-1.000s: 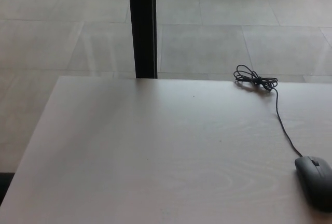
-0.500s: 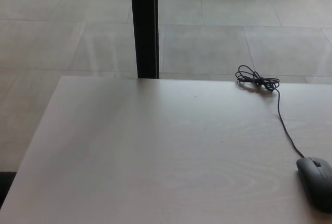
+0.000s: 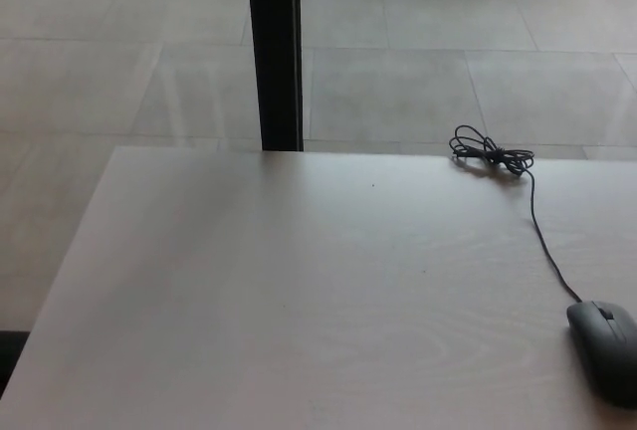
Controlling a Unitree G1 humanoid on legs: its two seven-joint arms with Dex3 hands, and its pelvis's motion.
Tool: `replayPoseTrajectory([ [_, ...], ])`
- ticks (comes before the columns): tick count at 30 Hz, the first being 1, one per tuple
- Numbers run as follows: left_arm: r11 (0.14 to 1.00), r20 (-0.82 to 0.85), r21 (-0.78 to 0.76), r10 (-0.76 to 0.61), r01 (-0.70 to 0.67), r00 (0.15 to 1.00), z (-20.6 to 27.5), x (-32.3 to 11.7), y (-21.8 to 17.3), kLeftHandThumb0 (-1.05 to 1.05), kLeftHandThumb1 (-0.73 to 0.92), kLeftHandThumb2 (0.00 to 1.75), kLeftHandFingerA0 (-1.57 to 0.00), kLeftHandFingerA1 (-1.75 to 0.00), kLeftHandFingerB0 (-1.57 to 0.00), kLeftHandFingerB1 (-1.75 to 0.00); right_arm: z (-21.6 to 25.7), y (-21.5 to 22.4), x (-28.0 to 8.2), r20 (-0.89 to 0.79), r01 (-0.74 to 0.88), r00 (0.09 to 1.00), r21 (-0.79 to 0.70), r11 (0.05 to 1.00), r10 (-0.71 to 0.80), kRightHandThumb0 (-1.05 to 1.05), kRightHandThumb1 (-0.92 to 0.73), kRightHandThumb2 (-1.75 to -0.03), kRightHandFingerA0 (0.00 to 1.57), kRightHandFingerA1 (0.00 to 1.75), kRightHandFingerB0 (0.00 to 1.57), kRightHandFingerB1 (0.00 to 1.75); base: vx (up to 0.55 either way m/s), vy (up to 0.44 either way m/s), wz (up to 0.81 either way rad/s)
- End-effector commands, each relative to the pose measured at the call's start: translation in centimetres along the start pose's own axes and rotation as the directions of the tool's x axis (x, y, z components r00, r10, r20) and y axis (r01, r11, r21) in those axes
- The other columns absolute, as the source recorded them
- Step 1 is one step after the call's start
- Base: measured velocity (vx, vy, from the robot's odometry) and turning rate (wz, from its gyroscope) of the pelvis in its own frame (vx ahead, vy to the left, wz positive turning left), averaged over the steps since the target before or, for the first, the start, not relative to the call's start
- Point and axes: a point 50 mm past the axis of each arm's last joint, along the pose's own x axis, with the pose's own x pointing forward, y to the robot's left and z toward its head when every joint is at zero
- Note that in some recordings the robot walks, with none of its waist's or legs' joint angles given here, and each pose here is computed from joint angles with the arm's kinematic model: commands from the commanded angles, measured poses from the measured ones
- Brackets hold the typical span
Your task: The robot uses its right fingers to click on the left button of the black mouse placed on the table.
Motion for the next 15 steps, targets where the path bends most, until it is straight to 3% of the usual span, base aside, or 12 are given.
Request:
replayPoseTrajectory([
  [1, 1.000, -0.002, -0.012, 0.011, -0.011, 1.000, -0.10, -0.07, 0.42, -0.99, 0.92, 0.87, -0.51, -0.69, -0.35, -0.47, -0.31, -0.33, 0.04, -0.004, -0.017, 1.000, 0.032, 0.999, 0.018, -0.67, -0.92, -0.70, 0.54, 0.49, 0.21, 0.32, 0.00, 0.000, 0.00],
  [2, 1.000, -0.001, -0.009, 0.010, -0.010, 1.000, -0.14, -0.07, 0.44, -0.96, 0.86, 1.25, -0.61, -0.81, -0.31, -0.54, -0.32, -0.30, -0.10, 0.003, -0.030, 1.000, 0.029, 0.999, 0.030, -0.68, -0.77, -1.03, 0.63, 0.67, 0.12, 0.43, 0.00, 0.000, 0.00],
  [4, 1.000, -0.001, -0.012, 0.011, -0.011, 1.000, -0.13, -0.06, 0.40, -0.93, 0.82, 1.22, -0.46, -0.69, -0.29, -0.53, -0.38, -0.25, -0.08, 0.000, -0.037, 0.999, 0.014, 0.999, 0.037, -0.68, -0.79, -1.02, 0.67, 0.70, 0.19, 0.45, 0.00, 0.000, 0.00],
  [6, 1.000, 0.000, -0.020, 0.012, -0.012, 1.000, -0.01, -0.03, 0.33, -0.93, 0.82, 1.22, -0.46, -0.69, -0.29, -0.53, -0.52, -0.16, -0.01, -0.005, -0.041, 0.999, -0.008, 0.999, 0.041, -0.68, -0.79, -1.02, 0.67, 0.70, 0.19, 0.45, 0.00, 0.000, 0.00],
  [7, 1.000, -0.001, -0.018, 0.016, -0.016, 1.000, 0.04, -0.01, 0.29, -0.94, 0.83, 1.23, -0.51, -0.71, -0.30, -0.53, -0.64, -0.08, -0.10, 0.009, -0.061, 0.998, -0.011, 0.998, 0.061, -0.49, -0.67, -1.10, 0.44, 0.63, 0.02, 0.43, 0.00, 0.000, 0.00],
  [8, 1.000, 0.001, -0.017, 0.016, -0.016, 1.000, 0.11, 0.01, 0.26, -0.94, 0.83, 1.23, -0.51, -0.71, -0.30, -0.53, -0.70, -0.08, -0.13, 0.011, -0.063, 0.998, -0.010, 0.998, 0.063, -0.49, -0.67, -1.10, 0.44, 0.63, 0.02, 0.43, 0.00, 0.000, 0.00],
  [9, 1.000, 0.009, -0.004, 0.007, -0.007, 1.000, 0.16, -0.02, 0.27, -1.00, 0.91, 0.88, -0.51, -0.67, -0.34, -0.46, -0.73, -0.05, -0.20, 0.009, -0.059, 0.998, -0.012, 0.998, 0.059, -0.69, -0.87, -0.71, 0.52, 0.50, 0.20, 0.34, 0.00, 0.000, 0.00],
  [10, 1.000, 0.005, -0.007, 0.007, -0.006, 1.000, 0.19, 0.00, 0.29, -0.92, 0.83, 1.24, -0.59, -0.74, -0.31, -0.53, -0.79, 0.07, -0.21, 0.007, -0.053, 0.999, -0.031, 0.998, 0.053, -0.68, -0.78, -1.03, 0.70, 0.79, 0.27, 0.49, 0.00, 0.000, 0.00],
  [11, 1.000, 0.002, -0.010, 0.008, -0.008, 1.000, 0.19, 0.00, 0.34, -0.92, 0.83, 1.24, -0.59, -0.74, -0.31, -0.53, -0.81, 0.16, -0.21, 0.007, -0.052, 0.999, -0.039, 0.998, 0.052, -0.68, -0.78, -1.03, 0.70, 0.79, 0.27, 0.49, 0.00, 0.000, 0.00],
  [12, 1.000, -0.002, -0.016, 0.010, -0.010, 1.000, 0.21, 0.01, 0.33, -0.96, 0.86, 1.25, -0.53, -0.71, -0.30, -0.52, -0.80, 0.20, -0.21, 0.003, -0.056, 0.998, -0.042, 0.998, 0.056, -0.67, -0.79, -1.04, 0.51, 0.63, 0.14, 0.43, 0.00, 0.000, 0.00],
  [13, 1.000, 0.001, -0.017, 0.017, -0.017, 1.000, 0.23, 0.02, 0.30, -0.89, 0.81, 1.22, -0.67, -0.82, -0.32, -0.54, -0.83, 0.23, -0.25, 0.002, -0.063, 0.998, -0.035, 0.997, 0.063, -0.69, -0.88, -0.71, 0.50, 0.49, 0.14, 0.31, 0.00, 0.000, 0.00],
  [15, 1.000, 0.001, -0.015, 0.020, -0.020, 1.000, 0.18, 0.01, 0.32, -0.89, 0.81, 1.22, -0.67, -0.82, -0.32, -0.54, -0.85, 0.17, -0.29, 0.002, -0.065, 0.998, -0.033, 0.997, 0.065, -0.69, -0.88, -0.71, 0.50, 0.49, 0.14, 0.31, 0.00, 0.000, 0.00],
])
